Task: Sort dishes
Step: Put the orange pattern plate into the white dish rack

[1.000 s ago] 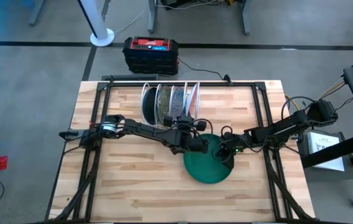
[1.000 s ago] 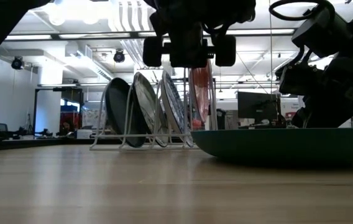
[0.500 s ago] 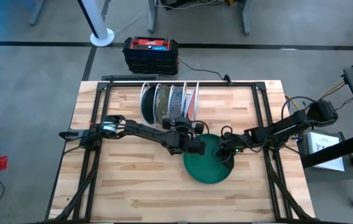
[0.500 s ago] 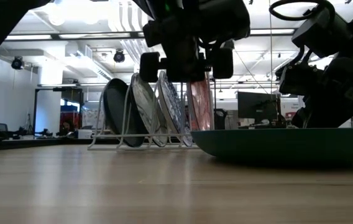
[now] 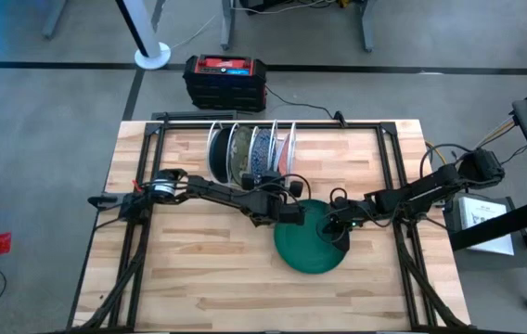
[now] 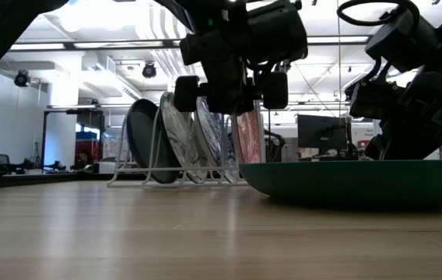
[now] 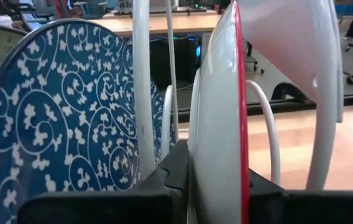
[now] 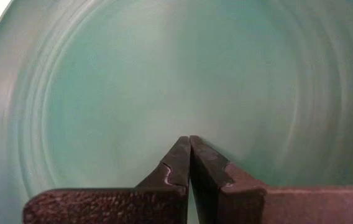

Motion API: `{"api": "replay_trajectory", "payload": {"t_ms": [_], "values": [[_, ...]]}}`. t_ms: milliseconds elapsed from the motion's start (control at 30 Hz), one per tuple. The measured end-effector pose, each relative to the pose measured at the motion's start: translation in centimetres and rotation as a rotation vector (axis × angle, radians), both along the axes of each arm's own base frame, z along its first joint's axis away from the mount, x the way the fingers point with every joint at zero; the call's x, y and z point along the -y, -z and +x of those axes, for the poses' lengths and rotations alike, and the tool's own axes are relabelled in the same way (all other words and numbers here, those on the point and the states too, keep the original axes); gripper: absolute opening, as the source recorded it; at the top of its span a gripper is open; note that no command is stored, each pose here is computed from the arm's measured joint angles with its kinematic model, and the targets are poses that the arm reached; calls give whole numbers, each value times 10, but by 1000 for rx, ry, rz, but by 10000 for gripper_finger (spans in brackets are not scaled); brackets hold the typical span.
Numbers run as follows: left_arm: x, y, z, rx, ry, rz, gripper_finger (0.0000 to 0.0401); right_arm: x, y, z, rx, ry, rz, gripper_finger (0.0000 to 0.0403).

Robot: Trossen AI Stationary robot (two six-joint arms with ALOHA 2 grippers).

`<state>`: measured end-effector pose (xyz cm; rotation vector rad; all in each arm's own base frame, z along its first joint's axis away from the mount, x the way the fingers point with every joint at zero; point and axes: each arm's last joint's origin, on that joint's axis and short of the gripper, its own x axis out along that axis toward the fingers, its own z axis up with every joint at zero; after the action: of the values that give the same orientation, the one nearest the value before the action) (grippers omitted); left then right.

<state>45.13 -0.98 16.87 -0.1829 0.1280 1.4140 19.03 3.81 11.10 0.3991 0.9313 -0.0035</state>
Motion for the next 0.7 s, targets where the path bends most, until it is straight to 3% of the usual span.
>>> {"api": "replay_trajectory", "payload": {"t_ms": [167,700], "values": [[-1,2,0,6,4,-21,30,0,0,0,0,0,0,0],[0,4,-1,-21,24,-67,106,0,0,0,0,0,0,0]]}}
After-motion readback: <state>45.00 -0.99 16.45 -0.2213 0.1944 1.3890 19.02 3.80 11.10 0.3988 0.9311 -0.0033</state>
